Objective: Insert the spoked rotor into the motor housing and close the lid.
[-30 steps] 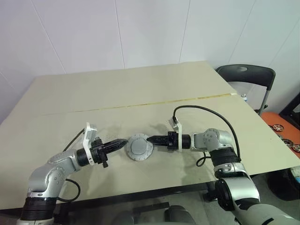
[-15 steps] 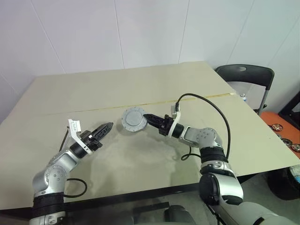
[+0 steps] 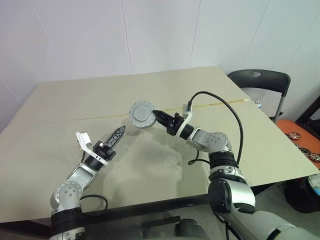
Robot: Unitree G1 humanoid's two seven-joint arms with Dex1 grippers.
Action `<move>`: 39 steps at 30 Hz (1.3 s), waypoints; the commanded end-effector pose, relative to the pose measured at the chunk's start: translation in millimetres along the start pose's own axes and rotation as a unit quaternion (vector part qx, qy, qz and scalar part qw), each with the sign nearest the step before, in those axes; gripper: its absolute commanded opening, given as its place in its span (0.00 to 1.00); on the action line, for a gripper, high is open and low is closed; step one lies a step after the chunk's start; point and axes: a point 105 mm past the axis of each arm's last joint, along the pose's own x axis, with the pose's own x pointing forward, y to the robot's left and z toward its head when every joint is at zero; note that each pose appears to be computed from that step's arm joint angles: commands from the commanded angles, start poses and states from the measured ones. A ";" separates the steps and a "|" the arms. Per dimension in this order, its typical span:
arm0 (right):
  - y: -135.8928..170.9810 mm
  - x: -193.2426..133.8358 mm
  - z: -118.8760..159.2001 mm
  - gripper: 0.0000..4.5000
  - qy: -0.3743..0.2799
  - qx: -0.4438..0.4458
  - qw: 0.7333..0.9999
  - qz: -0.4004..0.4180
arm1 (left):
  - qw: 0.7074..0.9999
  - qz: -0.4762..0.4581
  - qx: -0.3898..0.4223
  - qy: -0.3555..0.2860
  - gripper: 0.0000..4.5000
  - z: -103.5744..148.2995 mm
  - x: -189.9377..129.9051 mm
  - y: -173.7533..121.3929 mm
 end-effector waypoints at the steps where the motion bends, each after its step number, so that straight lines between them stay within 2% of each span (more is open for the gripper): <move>1: 21.2 8.0 7.5 0.27 -0.008 -0.014 0.999 0.043 | 0.999 -0.038 -0.013 0.003 1.00 1.7 7.8 -13.5; 12: 16.5 6.8 -7.4 0.27 0.019 -0.005 0.999 0.045 | 0.998 -0.050 -0.042 0.016 1.00 -16.6 28.0 -4.2; 24: 12.7 7.2 -14.7 0.27 0.030 -0.003 0.999 0.042 | 0.995 -0.084 -0.062 0.001 1.00 -18.1 56.0 -3.7; 27: 12.1 6.9 -15.4 0.27 0.031 -0.004 0.999 0.041 | 0.992 -0.100 -0.072 0.006 0.86 -20.3 61.0 -8.7; 31: 12.0 6.3 -13.9 0.27 0.030 -0.006 0.999 0.041 | 0.991 -0.108 -0.081 0.011 0.58 -22.9 63.2 -10.7; 32: 11.9 6.0 -14.0 0.27 0.031 -0.006 0.999 0.040 | 0.990 -0.112 -0.087 0.017 0.57 -25.8 61.7 -11.4; 33: 11.9 5.7 -14.1 0.27 0.031 -0.006 0.999 0.040 | 0.989 -0.115 -0.092 0.021 0.51 -27.9 60.4 -12.0; 39: 14.7 7.0 -18.2 0.27 0.042 -0.005 0.998 0.048 | 0.986 -0.124 -0.099 0.048 0.49 -39.3 56.3 -15.9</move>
